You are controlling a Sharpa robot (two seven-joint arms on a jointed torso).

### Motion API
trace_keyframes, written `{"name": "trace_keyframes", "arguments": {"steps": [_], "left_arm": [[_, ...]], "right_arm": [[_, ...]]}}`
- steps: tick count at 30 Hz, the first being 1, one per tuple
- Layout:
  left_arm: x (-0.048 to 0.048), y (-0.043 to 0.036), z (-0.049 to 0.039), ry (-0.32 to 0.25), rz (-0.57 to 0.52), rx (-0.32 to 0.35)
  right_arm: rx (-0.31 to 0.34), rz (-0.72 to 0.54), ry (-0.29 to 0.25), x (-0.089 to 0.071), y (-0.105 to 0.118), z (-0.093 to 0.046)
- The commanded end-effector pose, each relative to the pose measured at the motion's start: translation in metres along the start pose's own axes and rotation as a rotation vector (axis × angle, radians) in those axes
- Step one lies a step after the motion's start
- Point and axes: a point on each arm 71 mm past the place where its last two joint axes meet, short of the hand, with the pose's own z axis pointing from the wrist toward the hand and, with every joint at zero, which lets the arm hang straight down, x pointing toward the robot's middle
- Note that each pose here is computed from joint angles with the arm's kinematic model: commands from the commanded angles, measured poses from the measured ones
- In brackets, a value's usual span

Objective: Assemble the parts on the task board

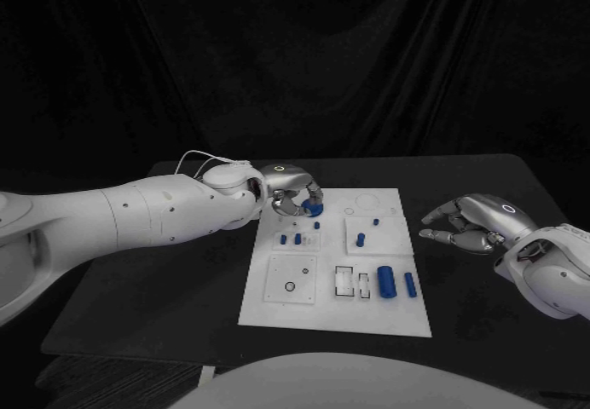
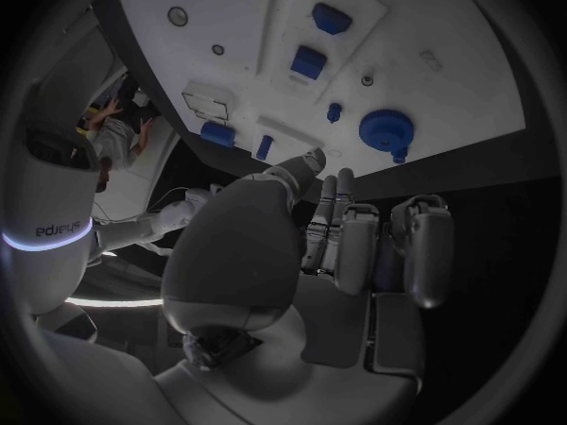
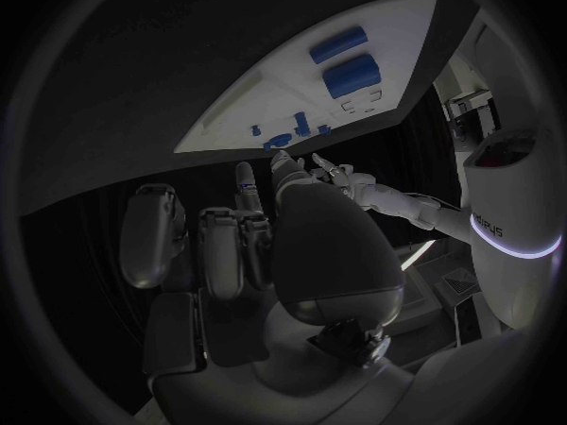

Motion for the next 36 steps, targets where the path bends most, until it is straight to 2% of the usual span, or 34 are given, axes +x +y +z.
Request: {"name": "trace_keyframes", "arguments": {"steps": [1,6,22,30,36], "left_arm": [[0.0039,-0.0109,0.0027,-0.014,0.162,0.131],[0.0119,-0.0125,0.0057,0.024,0.204,0.136],[0.0343,-0.0140,0.0163,0.060,0.257,0.121],[0.0405,-0.0100,0.0196,0.077,0.260,0.094],[0.0409,-0.0093,0.0203,0.058,0.265,0.088]], "right_arm": [[-0.018,0.001,-0.018,0.000,0.002,-0.002],[-0.016,0.001,-0.010,0.000,0.001,-0.002],[-0.018,0.002,-0.005,0.001,0.001,-0.004],[-0.019,0.003,-0.001,0.001,0.001,-0.003],[-0.016,0.003,0.005,0.002,0.001,-0.003]]}}
